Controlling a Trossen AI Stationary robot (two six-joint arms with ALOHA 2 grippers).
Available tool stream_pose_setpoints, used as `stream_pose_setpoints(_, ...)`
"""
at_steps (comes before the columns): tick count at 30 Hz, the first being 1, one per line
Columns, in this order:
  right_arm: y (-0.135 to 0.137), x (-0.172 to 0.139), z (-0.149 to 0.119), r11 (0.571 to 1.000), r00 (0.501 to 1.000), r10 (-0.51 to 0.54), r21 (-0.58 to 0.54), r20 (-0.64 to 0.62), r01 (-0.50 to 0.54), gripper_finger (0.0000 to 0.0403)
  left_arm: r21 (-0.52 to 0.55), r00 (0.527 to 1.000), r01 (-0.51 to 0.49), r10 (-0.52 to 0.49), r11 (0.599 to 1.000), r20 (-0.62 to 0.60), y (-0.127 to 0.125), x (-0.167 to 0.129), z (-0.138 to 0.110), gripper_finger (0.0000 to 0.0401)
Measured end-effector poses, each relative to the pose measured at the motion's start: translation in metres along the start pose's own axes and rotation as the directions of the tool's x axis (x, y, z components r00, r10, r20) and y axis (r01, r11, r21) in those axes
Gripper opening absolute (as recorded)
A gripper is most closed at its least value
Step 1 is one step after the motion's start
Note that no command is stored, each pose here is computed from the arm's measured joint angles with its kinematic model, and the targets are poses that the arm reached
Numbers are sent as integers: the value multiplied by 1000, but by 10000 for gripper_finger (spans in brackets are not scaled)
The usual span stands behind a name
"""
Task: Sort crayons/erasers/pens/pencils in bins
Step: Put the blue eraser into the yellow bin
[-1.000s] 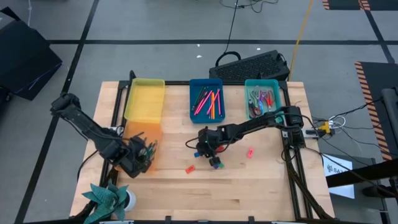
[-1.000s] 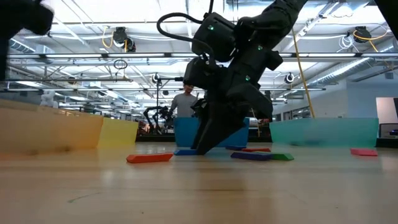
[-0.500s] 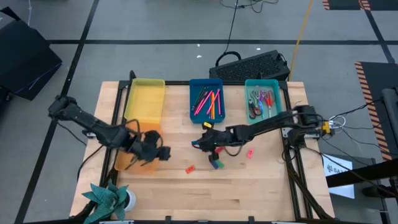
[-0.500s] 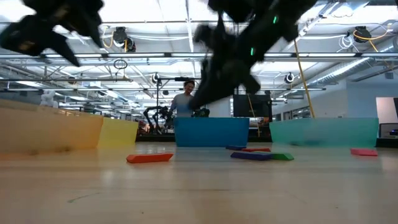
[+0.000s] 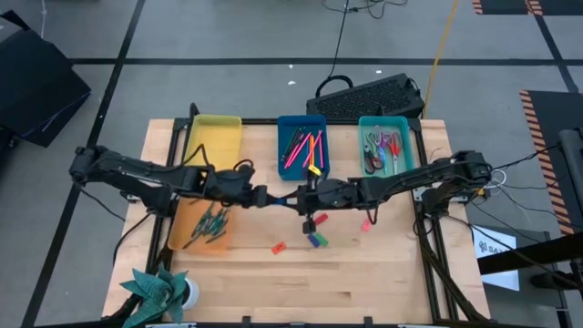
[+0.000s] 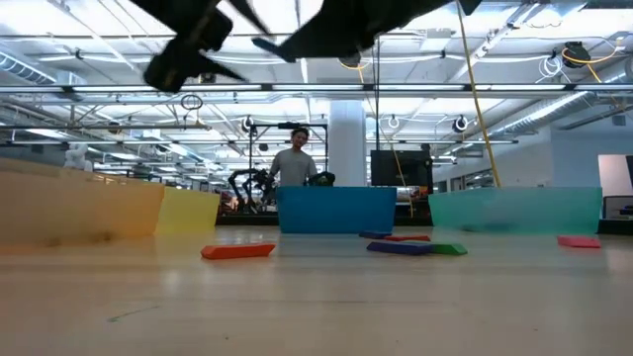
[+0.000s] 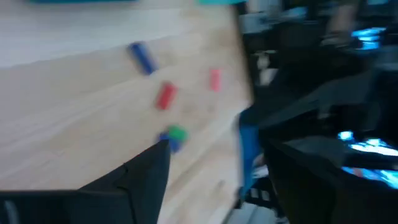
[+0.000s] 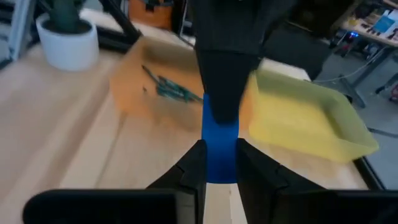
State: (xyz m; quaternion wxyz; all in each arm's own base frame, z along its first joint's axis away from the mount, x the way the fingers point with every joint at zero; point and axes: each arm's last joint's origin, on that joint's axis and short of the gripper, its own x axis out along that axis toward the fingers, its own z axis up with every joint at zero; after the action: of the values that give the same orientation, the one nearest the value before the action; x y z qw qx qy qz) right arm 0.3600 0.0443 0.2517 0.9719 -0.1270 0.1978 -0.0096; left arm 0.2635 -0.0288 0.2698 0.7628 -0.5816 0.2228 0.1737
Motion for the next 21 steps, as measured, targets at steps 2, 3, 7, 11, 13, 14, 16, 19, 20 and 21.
stream_pose_setpoints(2,0,0,2,1000,1000,6,22,23,-6,63,23,998,60,-60,998,1,-5,2,3,273)
stream_pose_setpoints(3,0,0,2,999,1000,6,36,28,-7,63,33,997,79,-79,996,-1,-7,2,4,278)
stream_pose_setpoints(7,-1,0,4,997,998,-45,57,37,43,63,32,995,103,-103,994,9,-9,1,5,280)
stream_pose_setpoints(11,-2,0,4,996,997,-73,49,36,71,63,24,994,107,-107,994,12,-9,1,5,238)
stream_pose_setpoints(13,-2,0,5,996,997,-73,47,39,71,63,24,994,104,-105,994,13,-9,2,5,202)
stream_pose_setpoints(14,-2,0,5,996,997,-72,47,39,70,63,24,995,102,-103,994,18,-9,2,5,183)
stream_pose_setpoints(16,-2,0,5,997,997,-71,45,39,70,63,31,994,97,-99,995,42,-9,2,6,141)
stream_pose_setpoints(19,-2,0,5,997,997,-72,45,39,70,63,55,993,91,-95,994,75,-9,2,9,68)
stream_pose_setpoints(20,-3,0,5,996,997,-72,47,39,71,64,60,992,92,-96,994,84,-9,1,10,42)
stream_pose_setpoints(21,-3,0,5,996,997,-74,47,37,72,64,69,991,94,-99,993,87,-9,1,11,25)
